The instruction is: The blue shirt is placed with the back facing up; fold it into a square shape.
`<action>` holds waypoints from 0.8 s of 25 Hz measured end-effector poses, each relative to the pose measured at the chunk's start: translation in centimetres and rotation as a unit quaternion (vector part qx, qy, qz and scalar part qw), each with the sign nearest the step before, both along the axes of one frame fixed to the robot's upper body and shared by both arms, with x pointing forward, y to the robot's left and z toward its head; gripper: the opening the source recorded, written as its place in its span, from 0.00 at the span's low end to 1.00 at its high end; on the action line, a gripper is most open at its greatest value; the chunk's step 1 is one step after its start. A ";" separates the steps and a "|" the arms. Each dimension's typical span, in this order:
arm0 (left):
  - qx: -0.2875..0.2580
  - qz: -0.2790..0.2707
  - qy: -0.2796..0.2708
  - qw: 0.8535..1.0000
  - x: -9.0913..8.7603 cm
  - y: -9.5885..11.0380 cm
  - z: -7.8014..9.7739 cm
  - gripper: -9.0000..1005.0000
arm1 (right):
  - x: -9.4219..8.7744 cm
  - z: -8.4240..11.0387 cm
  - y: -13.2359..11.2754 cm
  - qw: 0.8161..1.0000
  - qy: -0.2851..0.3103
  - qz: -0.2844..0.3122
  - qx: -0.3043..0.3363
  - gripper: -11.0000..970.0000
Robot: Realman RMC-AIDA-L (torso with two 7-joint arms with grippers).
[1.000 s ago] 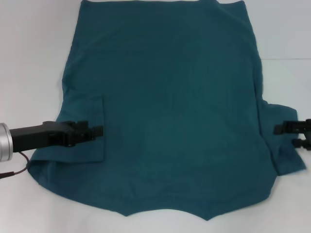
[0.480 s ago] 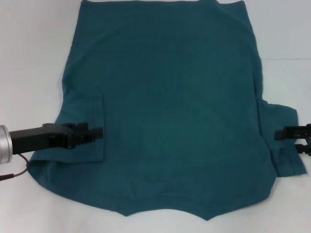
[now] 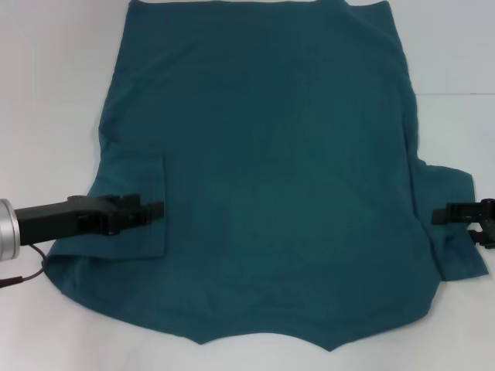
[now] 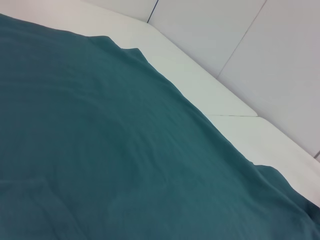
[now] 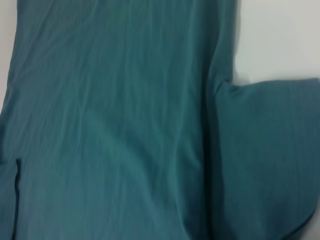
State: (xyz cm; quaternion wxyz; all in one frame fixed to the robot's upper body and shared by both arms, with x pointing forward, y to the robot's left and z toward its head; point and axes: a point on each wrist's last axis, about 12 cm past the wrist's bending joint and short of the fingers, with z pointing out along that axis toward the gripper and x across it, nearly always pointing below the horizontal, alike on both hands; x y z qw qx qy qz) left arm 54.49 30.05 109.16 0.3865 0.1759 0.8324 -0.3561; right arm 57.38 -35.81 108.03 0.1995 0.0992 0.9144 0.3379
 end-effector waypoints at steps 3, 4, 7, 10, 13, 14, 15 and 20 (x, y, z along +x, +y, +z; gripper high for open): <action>-0.001 0.001 0.001 1.000 0.0 0.0 0.0 0.61 | 0.1 0.0 0.1 1.000 0.001 -0.002 0.002 0.91; -0.001 0.001 0.002 1.000 0.0 0.0 0.0 0.61 | 0.1 0.1 0.1 1.000 -0.001 -0.003 0.005 0.87; -0.001 0.001 0.002 1.000 0.0 0.0 0.0 0.61 | 0.0 0.1 -0.1 1.000 -0.002 -0.006 0.008 0.75; 0.000 0.001 0.001 1.000 0.0 0.0 0.0 0.61 | -0.1 0.1 -0.2 1.000 0.000 -0.008 0.008 0.66; 0.000 0.000 0.000 1.000 0.0 0.0 0.0 0.61 | -0.1 0.1 -0.3 1.000 0.001 -0.009 0.008 0.60; 0.000 0.000 0.000 1.000 0.0 0.0 0.0 0.61 | -0.1 0.1 -0.3 1.000 0.001 -0.010 0.008 0.58; 0.000 0.000 0.001 1.000 0.0 0.0 0.0 0.61 | -0.1 0.1 -0.4 1.000 0.002 -0.010 0.008 0.56; 0.000 0.001 0.001 1.000 0.0 0.0 0.0 0.61 | -0.2 0.1 -0.5 1.000 0.005 -0.014 0.007 0.43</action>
